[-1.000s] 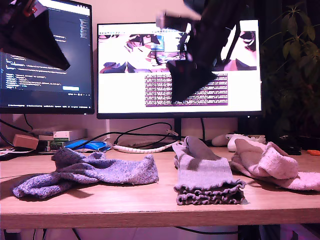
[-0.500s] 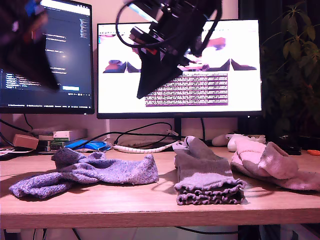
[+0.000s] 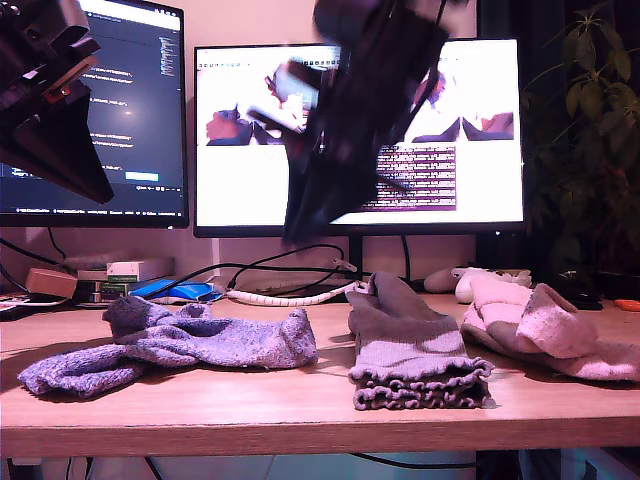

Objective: Pair up the socks based on colour and pattern, by placing them on top of one another

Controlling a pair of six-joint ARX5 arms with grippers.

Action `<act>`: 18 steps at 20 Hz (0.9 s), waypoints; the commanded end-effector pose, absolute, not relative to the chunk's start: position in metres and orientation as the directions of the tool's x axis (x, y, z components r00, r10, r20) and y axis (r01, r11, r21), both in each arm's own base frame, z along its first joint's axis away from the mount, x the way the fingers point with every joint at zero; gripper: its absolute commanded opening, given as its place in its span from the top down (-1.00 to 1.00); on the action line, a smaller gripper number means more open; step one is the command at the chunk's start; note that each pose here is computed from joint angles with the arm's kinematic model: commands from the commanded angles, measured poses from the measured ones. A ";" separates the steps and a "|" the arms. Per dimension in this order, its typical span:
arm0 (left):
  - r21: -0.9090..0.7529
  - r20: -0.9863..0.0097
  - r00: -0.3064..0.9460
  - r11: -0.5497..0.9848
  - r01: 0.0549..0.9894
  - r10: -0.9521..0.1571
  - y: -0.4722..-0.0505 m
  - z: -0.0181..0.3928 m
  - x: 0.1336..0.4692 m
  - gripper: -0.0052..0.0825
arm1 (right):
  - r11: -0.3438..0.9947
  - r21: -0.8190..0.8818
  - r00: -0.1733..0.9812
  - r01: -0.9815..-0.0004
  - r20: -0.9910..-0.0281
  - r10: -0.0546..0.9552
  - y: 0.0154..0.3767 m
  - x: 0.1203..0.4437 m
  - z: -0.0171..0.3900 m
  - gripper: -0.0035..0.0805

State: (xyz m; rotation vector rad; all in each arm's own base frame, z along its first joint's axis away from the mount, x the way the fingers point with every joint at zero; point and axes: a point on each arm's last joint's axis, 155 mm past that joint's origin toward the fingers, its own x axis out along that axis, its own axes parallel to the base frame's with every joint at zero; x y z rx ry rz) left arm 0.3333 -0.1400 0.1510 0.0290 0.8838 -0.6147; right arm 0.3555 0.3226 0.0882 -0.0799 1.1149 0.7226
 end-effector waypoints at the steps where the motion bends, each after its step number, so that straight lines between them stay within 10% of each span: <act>1: -0.237 -0.749 0.450 0.831 0.503 -0.486 -0.139 0.140 0.330 0.93 | 0.791 0.302 0.224 -0.532 -0.851 0.476 0.319 0.358 0.075 0.31; 8: -0.241 -0.753 0.444 0.831 0.501 -0.485 -0.139 0.139 0.328 0.93 | 0.816 0.312 0.209 -0.487 -0.866 0.455 0.319 0.367 0.046 0.21; 13: -0.240 -0.754 0.444 0.832 0.501 -0.485 -0.139 0.139 0.328 0.93 | 0.815 0.329 0.214 -0.477 -0.856 0.470 0.324 0.372 0.043 0.91; 18: -0.236 -0.755 0.446 0.834 0.499 -0.481 -0.138 0.138 0.328 0.92 | 0.818 0.323 0.234 -0.476 -0.850 0.472 0.327 0.380 0.059 0.95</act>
